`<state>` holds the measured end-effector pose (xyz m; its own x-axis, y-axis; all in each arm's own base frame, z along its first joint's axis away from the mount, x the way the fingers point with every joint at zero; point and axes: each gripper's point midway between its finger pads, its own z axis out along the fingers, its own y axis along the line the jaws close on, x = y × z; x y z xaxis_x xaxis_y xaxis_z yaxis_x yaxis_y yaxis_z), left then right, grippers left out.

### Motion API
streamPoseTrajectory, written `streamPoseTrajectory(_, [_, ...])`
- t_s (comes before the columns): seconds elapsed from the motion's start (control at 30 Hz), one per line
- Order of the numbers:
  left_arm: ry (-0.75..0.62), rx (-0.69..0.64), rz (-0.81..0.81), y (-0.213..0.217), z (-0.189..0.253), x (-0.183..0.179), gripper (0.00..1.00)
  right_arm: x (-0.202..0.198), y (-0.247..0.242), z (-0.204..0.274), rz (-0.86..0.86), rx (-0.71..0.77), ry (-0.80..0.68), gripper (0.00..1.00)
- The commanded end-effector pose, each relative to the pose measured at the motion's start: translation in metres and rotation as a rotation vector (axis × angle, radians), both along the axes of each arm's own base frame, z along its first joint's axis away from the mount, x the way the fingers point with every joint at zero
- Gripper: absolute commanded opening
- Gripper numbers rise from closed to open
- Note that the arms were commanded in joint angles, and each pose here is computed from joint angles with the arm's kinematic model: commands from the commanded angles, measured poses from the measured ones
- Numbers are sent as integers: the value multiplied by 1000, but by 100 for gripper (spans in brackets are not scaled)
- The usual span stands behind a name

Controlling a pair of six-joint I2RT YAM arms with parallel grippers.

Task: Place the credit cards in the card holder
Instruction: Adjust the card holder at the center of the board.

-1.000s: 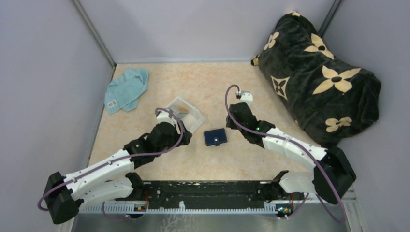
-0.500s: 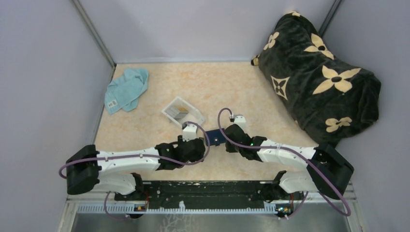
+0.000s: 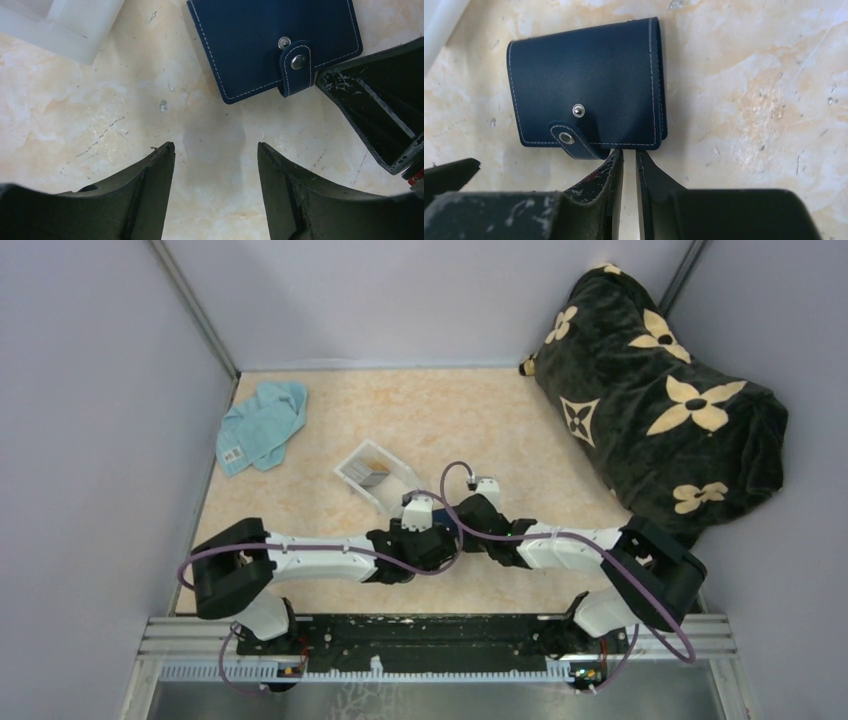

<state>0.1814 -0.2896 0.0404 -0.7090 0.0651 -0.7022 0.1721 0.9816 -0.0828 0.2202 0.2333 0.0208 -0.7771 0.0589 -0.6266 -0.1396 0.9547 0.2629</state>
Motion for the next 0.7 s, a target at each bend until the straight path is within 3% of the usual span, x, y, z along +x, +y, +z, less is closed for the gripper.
streamPoseTrajectory(0.0, [-28, 21, 14, -8, 0, 7, 68, 23, 9, 13, -16, 62, -40, 16])
streamPoseTrajectory(0.67, [-60, -10, -49, -27, 10, 13, 69, 101, -9, 23, -56, 41, -87, 16])
